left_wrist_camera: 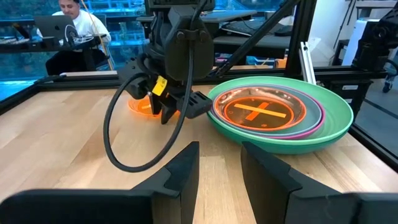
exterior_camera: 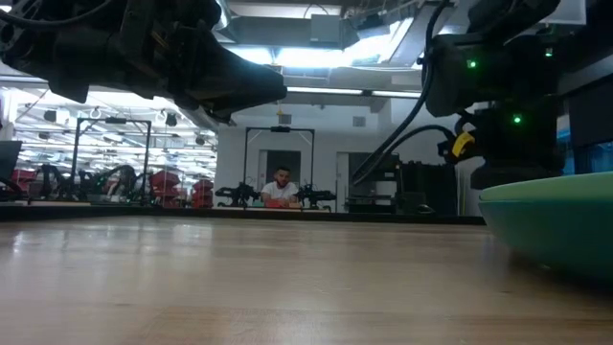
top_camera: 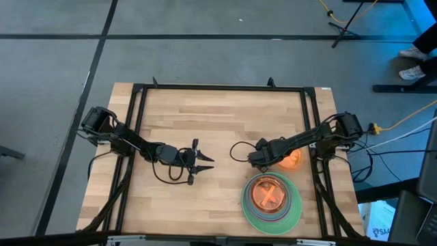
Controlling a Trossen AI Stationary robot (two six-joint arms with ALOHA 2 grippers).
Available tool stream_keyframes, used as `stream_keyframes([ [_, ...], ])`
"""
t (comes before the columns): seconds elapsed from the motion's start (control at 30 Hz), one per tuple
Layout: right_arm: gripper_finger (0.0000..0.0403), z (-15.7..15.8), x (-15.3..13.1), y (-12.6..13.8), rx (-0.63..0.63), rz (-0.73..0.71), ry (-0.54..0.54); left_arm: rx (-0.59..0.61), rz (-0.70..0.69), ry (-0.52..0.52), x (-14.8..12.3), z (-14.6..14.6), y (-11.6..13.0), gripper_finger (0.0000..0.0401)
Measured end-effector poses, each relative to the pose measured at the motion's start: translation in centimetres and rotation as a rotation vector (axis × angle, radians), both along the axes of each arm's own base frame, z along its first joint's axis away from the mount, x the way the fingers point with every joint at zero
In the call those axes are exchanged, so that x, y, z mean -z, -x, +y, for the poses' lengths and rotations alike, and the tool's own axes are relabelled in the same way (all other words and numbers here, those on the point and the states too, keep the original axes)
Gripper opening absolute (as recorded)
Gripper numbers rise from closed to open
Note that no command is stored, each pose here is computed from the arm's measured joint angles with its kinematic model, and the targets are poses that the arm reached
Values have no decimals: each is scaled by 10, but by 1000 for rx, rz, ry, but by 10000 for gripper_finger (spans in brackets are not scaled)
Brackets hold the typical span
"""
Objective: Stack plastic plates
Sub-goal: Stack the orange plate on top of the orange plate
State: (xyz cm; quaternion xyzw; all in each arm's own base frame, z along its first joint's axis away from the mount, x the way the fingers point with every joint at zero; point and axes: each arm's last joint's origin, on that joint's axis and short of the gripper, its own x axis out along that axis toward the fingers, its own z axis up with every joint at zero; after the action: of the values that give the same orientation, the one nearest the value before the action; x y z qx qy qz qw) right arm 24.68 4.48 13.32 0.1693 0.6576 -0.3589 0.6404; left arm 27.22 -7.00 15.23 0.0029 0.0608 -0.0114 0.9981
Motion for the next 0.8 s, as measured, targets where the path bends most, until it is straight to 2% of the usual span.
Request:
stream_keyframes([
  [0.23, 21, 0, 1, 0, -78, 21, -9, 0, 0, 0, 0, 0, 0, 112],
  [0.3, 6, 0, 1, 0, -109, 28, -3, 0, 0, 0, 0, 0, 0, 112],
  [0.47, 14, -1, 1, 0, -162, 36, 4, 0, 0, 0, 0, 0, 0, 112],
  [0.57, 5, -1, -1, -2, -193, 38, 19, 0, 0, -1, 0, 0, 0, 112],
  [0.8, 1, 1, -16, -9, -243, 53, 66, 0, 0, -2, 0, 0, 0, 112],
])
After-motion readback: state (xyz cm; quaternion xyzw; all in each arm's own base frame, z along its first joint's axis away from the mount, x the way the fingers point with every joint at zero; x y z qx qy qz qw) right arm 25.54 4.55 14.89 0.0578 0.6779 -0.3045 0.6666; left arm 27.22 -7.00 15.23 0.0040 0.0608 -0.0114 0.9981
